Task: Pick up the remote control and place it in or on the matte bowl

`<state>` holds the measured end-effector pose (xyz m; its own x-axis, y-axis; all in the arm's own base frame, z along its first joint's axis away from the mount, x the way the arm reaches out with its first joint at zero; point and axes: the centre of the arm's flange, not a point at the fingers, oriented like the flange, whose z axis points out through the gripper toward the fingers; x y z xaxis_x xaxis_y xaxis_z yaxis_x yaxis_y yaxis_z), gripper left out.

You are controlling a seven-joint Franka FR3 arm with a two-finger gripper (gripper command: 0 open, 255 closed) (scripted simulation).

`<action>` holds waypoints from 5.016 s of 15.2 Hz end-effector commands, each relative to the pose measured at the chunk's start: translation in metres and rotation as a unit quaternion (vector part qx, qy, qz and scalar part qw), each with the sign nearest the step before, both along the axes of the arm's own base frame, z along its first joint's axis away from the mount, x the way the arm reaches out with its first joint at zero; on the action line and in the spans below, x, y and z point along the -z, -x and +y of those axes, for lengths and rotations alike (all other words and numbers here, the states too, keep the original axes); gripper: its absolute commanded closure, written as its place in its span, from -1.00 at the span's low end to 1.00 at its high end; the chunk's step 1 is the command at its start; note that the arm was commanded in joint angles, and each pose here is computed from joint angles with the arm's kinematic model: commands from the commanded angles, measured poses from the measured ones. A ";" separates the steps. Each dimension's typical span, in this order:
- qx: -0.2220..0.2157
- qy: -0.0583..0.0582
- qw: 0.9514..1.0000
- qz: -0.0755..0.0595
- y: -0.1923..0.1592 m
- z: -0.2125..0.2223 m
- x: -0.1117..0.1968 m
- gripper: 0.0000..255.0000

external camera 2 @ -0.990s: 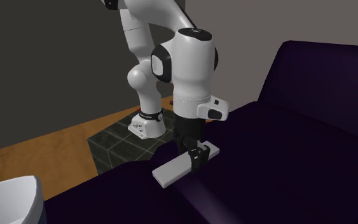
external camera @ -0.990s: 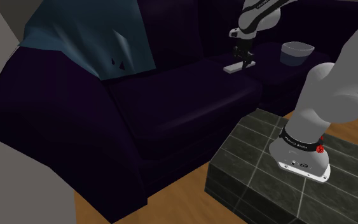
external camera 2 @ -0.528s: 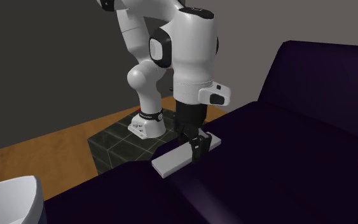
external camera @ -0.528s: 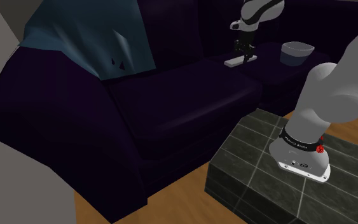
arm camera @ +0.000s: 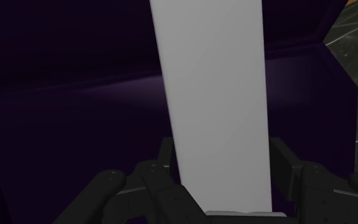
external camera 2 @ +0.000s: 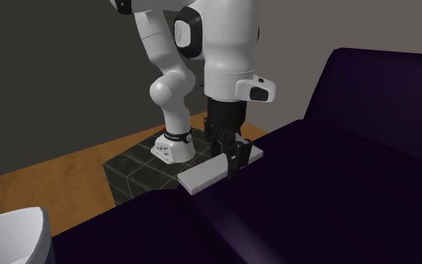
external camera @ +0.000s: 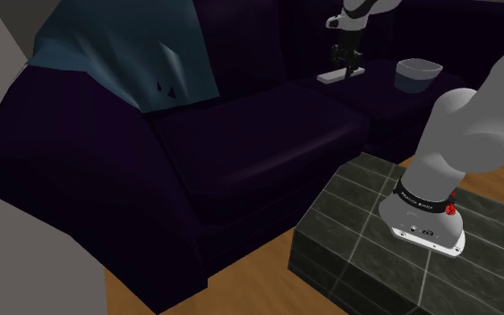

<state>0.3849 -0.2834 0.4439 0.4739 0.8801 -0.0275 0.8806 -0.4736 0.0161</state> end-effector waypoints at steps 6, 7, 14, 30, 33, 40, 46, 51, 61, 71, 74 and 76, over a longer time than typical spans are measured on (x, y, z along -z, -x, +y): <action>0.000 0.000 1.000 0.000 0.002 0.000 -0.038 1.00; 0.000 0.000 1.000 0.000 0.002 0.000 -0.043 1.00; 0.000 0.000 1.000 0.000 0.015 -0.023 -0.066 1.00; 0.000 0.000 1.000 0.000 0.126 -0.203 -0.065 1.00; 0.000 0.000 1.000 0.000 0.147 -0.236 -0.065 1.00; 0.000 0.000 1.000 0.000 0.195 -0.315 -0.064 1.00; 0.000 0.000 1.000 0.000 0.219 -0.353 -0.048 1.00; 0.000 0.000 1.000 0.000 0.219 -0.353 -0.022 1.00; 0.000 0.000 1.000 0.000 0.219 -0.353 0.004 1.00; 0.000 0.000 1.000 0.000 0.219 -0.353 -0.009 -1.00; 0.000 0.000 1.000 0.000 0.219 -0.352 -0.046 -1.00; 0.000 0.000 1.000 0.000 0.219 -0.352 -0.046 -1.00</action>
